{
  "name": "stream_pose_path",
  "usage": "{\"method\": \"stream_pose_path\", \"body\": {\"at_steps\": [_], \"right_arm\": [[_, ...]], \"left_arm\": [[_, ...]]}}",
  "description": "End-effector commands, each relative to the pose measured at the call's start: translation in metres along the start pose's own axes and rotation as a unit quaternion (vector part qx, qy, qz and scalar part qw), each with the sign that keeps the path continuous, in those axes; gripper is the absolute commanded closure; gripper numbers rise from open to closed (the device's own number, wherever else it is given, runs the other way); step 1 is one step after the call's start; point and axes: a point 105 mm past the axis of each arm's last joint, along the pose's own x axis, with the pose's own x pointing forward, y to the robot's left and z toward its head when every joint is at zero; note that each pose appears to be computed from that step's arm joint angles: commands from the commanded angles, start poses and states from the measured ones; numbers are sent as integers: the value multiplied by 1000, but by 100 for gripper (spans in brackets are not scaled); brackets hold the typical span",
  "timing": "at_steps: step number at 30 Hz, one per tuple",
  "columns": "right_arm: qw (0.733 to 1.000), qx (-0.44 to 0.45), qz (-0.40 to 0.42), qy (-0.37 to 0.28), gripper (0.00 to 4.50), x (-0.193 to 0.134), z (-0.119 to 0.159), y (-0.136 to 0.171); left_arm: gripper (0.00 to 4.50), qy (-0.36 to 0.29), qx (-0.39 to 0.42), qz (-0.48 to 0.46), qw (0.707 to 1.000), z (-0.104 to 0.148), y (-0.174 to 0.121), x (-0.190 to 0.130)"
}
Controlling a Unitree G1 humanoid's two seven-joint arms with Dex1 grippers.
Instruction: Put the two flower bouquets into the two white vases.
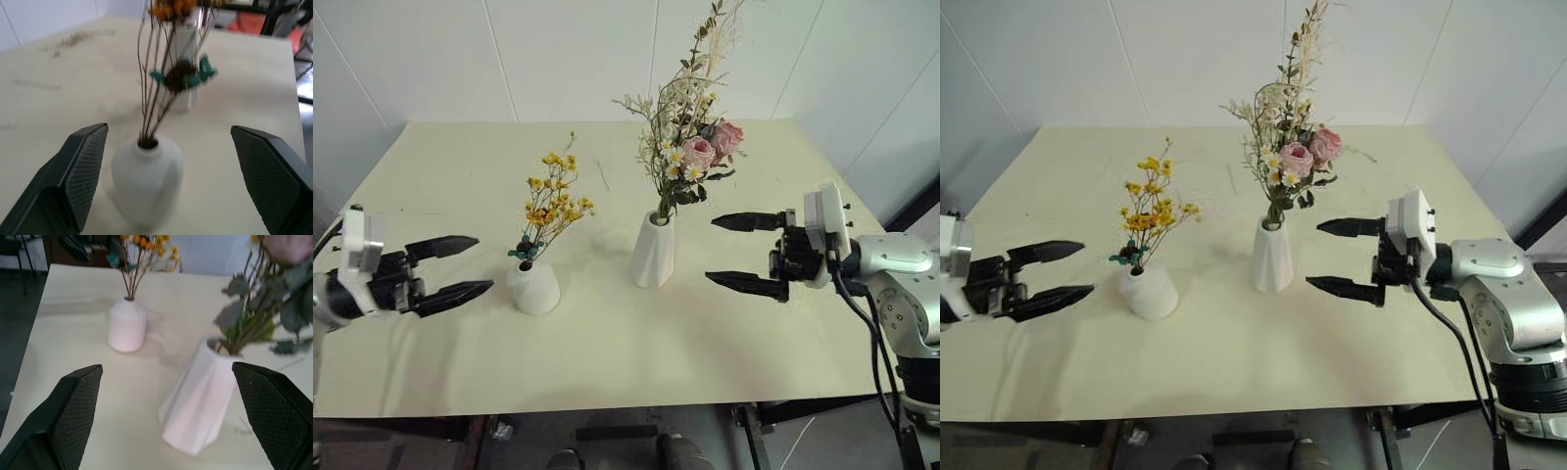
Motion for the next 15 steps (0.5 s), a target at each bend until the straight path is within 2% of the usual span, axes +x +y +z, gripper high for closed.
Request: {"method": "stream_pose_path", "body": {"at_steps": [1, 6, 9, 15], "right_arm": [[999, -35, -5, -3, 0, -7, 6, -6], [998, -57, -17, 21, 0, -20, 2, -20], [998, -58, -14, 22, 0, -20, -1, -23], [998, -57, -2, 34, 0, -19, -11, -26]], "left_arm": [[21, 6, 57, 10, 998, 19, -3, -11], [21, 2, 91, 36, 995, 35, -3, -28], [21, 2, 93, 50, 994, 33, -1, -37], [21, -8, 84, 47, 995, 29, -8, -32]]}}
